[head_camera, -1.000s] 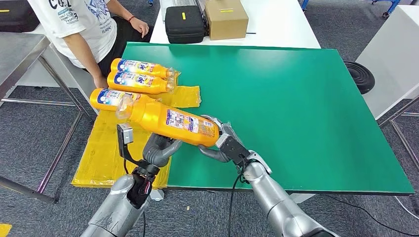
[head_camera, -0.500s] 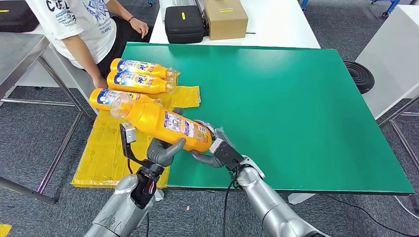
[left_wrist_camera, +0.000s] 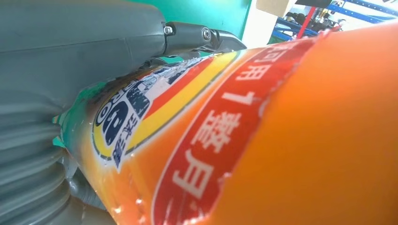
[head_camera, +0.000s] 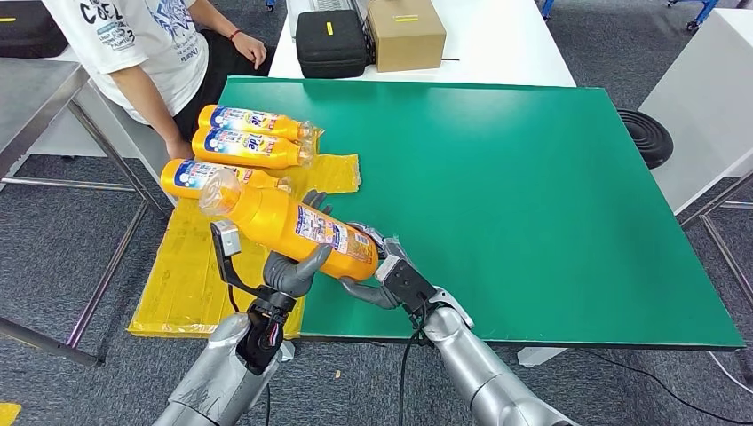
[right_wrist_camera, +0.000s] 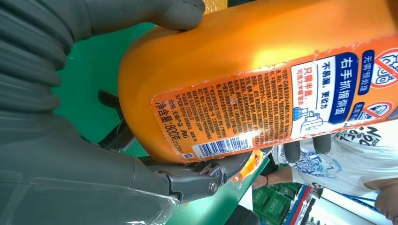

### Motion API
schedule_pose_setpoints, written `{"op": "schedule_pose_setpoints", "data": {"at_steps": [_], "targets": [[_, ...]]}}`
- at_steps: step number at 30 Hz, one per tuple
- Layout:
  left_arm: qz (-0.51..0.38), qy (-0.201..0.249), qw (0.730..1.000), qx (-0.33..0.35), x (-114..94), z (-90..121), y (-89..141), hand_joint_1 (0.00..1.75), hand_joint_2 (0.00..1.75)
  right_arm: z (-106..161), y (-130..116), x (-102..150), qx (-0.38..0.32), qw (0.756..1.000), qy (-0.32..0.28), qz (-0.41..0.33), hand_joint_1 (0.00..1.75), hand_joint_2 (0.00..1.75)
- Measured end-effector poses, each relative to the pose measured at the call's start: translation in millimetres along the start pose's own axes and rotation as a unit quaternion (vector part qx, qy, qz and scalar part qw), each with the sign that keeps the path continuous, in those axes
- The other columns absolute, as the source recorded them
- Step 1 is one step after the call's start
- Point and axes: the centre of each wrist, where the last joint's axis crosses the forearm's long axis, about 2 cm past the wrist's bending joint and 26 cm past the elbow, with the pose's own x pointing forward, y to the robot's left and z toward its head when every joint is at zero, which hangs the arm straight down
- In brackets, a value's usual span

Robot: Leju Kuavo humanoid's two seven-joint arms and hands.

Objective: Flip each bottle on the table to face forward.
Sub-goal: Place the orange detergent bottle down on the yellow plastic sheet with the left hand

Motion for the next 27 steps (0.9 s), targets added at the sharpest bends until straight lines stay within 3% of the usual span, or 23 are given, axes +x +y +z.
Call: {"op": "schedule_pose_setpoints", "data": {"at_steps": [16, 20, 21, 27], "targets": [[-0.025, -0.05, 0.998, 0.012, 6, -5, 4, 0.03, 1.75, 10, 5, -7, 0.008, 1.0, 0.018, -0.011, 1.75, 1.75], [-0.019, -0.057, 0.998, 0.003, 7, -5, 4, 1.66, 1.75, 11, 6, -8, 0.011, 1.0, 0.02, -0.012, 1.75, 1.75], [-0.017, -0.059, 0.998, 0.001, 8, -5, 4, 1.74, 1.75, 12, 7, -8, 0.012, 1.0, 0.021, -0.012, 1.75, 1.75], [-0.001, -0.069, 0.997, -0.016, 9, -5, 5, 1.75, 1.75, 10, 8, -8, 0.018, 1.0, 0.02, -0.013, 1.75, 1.75]]}}
